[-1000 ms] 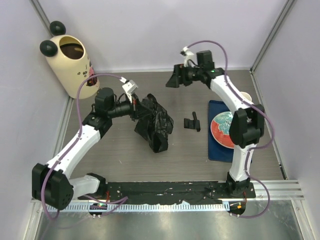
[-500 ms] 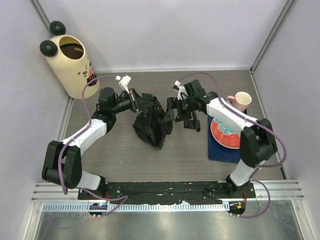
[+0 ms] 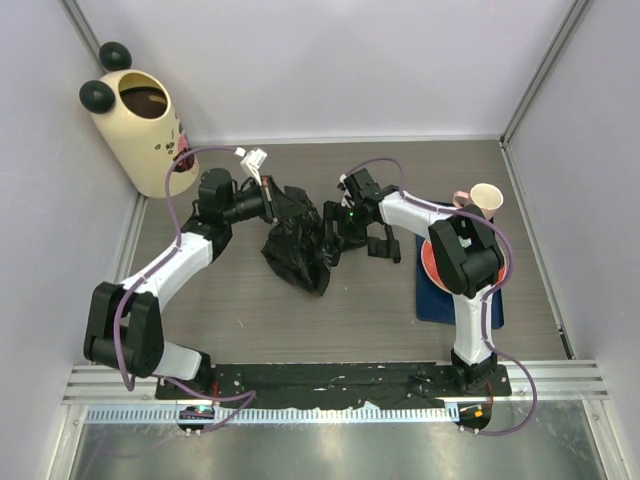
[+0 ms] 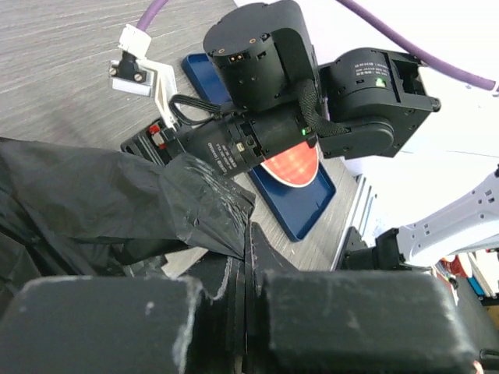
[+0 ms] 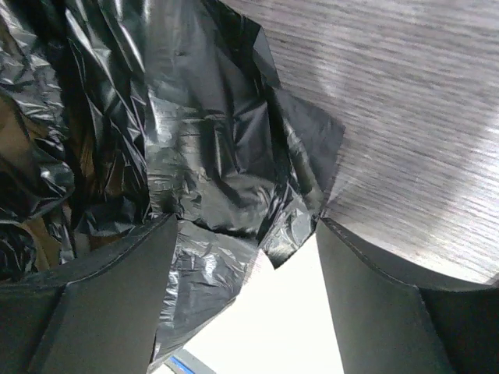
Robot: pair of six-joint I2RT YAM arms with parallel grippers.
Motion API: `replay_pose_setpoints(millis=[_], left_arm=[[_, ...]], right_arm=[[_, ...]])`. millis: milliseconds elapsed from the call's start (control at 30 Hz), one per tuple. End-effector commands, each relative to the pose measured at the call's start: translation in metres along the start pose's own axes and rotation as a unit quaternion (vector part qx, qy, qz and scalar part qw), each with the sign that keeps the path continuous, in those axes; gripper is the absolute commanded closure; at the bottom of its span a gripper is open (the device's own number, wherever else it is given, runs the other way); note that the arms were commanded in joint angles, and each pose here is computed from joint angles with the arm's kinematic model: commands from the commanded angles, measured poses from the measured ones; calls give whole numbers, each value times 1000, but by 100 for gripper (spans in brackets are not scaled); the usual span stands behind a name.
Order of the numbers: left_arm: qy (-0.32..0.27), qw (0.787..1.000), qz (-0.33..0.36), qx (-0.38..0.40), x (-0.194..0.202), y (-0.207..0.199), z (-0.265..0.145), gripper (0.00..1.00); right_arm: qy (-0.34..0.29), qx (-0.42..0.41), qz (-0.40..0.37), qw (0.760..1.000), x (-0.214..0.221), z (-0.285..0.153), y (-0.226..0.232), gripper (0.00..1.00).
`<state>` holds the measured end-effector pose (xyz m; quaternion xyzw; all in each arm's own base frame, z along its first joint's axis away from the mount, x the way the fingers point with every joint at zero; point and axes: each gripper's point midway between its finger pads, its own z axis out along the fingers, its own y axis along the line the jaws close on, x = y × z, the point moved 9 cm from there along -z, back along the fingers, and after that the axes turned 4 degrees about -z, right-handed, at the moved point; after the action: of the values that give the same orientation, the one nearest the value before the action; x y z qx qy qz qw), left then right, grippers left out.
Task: Put the trash bags into the trash bin
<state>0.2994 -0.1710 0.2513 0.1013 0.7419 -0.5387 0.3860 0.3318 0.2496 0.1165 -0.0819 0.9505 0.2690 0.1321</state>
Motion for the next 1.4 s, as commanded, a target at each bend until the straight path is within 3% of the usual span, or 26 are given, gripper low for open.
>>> replay_pose_setpoints(millis=[0, 67, 133, 233, 500, 733, 900, 967, 1000, 1100, 1167, 1233, 1367], left_arm=[[17, 997, 62, -37, -8, -19, -21, 99], [14, 993, 100, -59, -11, -22, -30, 95], [26, 993, 94, -67, -5, -23, -37, 94], [23, 995, 80, -61, -2, -25, -38, 94], [23, 995, 85, -53, -4, -23, -34, 94], [17, 996, 75, -49, -5, -19, -30, 94], [20, 996, 73, -42, -4, -22, -31, 92], [27, 995, 81, -43, -3, -24, -34, 90], [36, 995, 84, -46, 0, -25, -37, 89], [73, 989, 109, -68, 6, -28, -51, 82], [88, 984, 124, -94, 8, -29, -66, 81], [85, 982, 116, -122, 7, -23, -82, 80], [101, 972, 109, -184, 11, -12, -103, 79]], right_arm=[[-9, -32, 14, 999, -8, -8, 5, 25], [-12, -54, 19, 998, -10, -21, 5, 25], [-13, -83, 18, 996, -13, -30, 10, 16], [-17, -141, 5, 990, -15, -38, 24, 14], [-15, -123, -1, 992, -12, -34, 35, 13], [-1, -182, 3, 983, -2, -20, 35, 6], [-2, -126, 3, 992, 0, -3, 23, 8], [-3, -97, 5, 995, 0, -1, 17, 13], [-5, -91, 2, 996, -1, -1, 16, 22], [-7, -72, -1, 997, -3, -3, 13, 36], [-7, -72, -6, 997, -4, -7, 12, 72], [-16, -85, -20, 996, -8, -17, 14, 99], [-75, -111, -95, 986, -13, -50, 25, 99]])
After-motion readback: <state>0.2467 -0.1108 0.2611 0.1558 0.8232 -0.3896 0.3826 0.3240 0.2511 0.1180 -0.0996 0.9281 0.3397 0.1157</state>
